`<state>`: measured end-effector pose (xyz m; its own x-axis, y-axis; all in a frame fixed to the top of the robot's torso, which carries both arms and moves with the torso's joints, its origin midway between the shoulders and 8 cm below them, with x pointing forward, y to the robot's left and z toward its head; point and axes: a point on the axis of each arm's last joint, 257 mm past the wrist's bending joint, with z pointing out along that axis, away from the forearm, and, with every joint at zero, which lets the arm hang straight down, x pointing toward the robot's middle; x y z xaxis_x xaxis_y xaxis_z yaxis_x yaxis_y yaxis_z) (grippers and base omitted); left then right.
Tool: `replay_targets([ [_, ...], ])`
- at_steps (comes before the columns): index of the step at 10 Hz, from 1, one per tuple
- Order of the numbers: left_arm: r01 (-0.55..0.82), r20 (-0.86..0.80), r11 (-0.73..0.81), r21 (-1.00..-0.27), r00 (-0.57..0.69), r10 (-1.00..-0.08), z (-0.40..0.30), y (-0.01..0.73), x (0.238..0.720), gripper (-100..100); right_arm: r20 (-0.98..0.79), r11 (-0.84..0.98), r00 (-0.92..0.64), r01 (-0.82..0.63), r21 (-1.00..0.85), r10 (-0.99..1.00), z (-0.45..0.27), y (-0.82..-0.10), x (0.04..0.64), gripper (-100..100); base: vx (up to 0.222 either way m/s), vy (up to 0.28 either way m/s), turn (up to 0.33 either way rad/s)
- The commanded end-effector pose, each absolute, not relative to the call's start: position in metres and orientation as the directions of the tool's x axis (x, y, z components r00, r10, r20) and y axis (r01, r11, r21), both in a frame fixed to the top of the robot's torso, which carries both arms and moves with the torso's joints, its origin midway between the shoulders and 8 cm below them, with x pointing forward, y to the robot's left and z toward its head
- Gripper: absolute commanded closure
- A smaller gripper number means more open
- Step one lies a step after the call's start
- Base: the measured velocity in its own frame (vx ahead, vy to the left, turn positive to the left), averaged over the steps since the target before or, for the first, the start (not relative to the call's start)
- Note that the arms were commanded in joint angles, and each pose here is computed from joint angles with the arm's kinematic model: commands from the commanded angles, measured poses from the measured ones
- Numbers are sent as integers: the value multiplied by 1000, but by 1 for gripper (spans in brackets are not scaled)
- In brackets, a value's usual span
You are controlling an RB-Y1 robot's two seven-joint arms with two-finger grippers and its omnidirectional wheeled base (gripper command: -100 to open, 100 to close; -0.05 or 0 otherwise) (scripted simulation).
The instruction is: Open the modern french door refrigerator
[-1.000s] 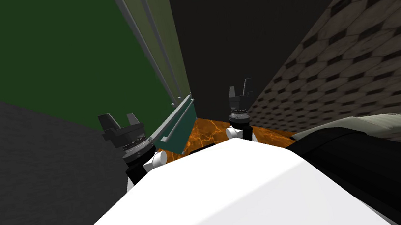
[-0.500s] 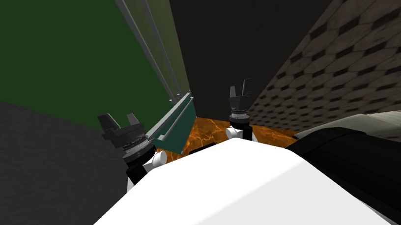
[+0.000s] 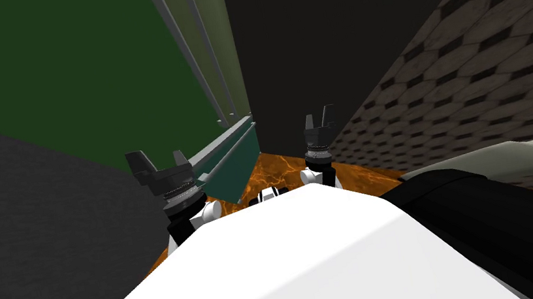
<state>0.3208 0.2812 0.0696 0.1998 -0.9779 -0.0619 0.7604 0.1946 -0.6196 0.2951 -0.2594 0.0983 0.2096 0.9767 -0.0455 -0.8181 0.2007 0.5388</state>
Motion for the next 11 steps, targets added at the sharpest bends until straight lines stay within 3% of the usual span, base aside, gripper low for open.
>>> replay_targets([
  [1,748,-114,204,-632,170,-979,64,273,327,-100,-46,201,210,-818,539,977,98,-259,295,0,-13,24,-23],
  [5,708,-182,215,-673,122,-976,46,262,344,-100,-46,201,210,-818,539,977,98,-259,295,0,-18,39,-38],
  [11,561,-251,229,-796,39,-967,-18,248,389,-100,-46,201,210,-818,539,977,98,-259,295,0,-38,83,-82],
])
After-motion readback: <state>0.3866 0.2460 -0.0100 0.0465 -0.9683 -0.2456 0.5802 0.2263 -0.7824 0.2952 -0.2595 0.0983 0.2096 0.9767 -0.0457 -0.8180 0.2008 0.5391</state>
